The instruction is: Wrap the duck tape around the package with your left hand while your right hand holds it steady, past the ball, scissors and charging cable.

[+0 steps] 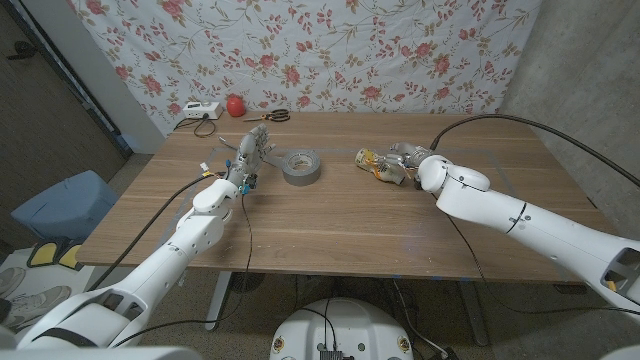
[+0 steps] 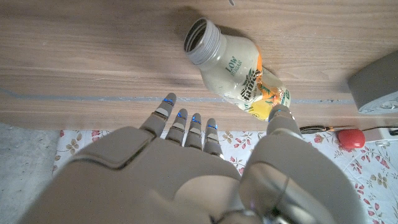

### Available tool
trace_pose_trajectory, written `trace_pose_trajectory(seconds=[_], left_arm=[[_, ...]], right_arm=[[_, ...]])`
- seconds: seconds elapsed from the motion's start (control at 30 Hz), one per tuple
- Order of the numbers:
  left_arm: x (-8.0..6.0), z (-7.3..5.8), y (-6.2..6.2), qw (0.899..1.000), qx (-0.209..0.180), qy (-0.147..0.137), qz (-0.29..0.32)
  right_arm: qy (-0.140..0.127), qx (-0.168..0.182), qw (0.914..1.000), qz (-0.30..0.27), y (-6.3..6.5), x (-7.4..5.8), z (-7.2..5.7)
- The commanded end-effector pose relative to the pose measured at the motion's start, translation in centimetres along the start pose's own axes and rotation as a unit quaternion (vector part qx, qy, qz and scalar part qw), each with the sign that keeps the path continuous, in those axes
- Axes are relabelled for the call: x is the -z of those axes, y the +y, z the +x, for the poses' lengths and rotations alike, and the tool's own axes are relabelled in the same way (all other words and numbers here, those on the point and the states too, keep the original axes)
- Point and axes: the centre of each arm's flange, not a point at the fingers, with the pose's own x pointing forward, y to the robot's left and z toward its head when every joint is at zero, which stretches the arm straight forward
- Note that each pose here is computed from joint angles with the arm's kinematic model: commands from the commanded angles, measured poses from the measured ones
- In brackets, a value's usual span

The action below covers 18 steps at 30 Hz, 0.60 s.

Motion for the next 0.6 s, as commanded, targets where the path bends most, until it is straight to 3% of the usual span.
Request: trace_pose_trajectory(seconds=[0.03,0.6], left_arm=[[-0.1,0.1,0.3,1.0,-0.002,-0.001,-0.002],[0.0,0.7,0.8,1.0,0.001,0.0,-0.004]], right_arm=[[0.039,-0.032,0.9974,-0.052,0.3,-1.2,0.9],[0.069,-0.068,0.9908,-0.095,1.7,-1.8,2.7]])
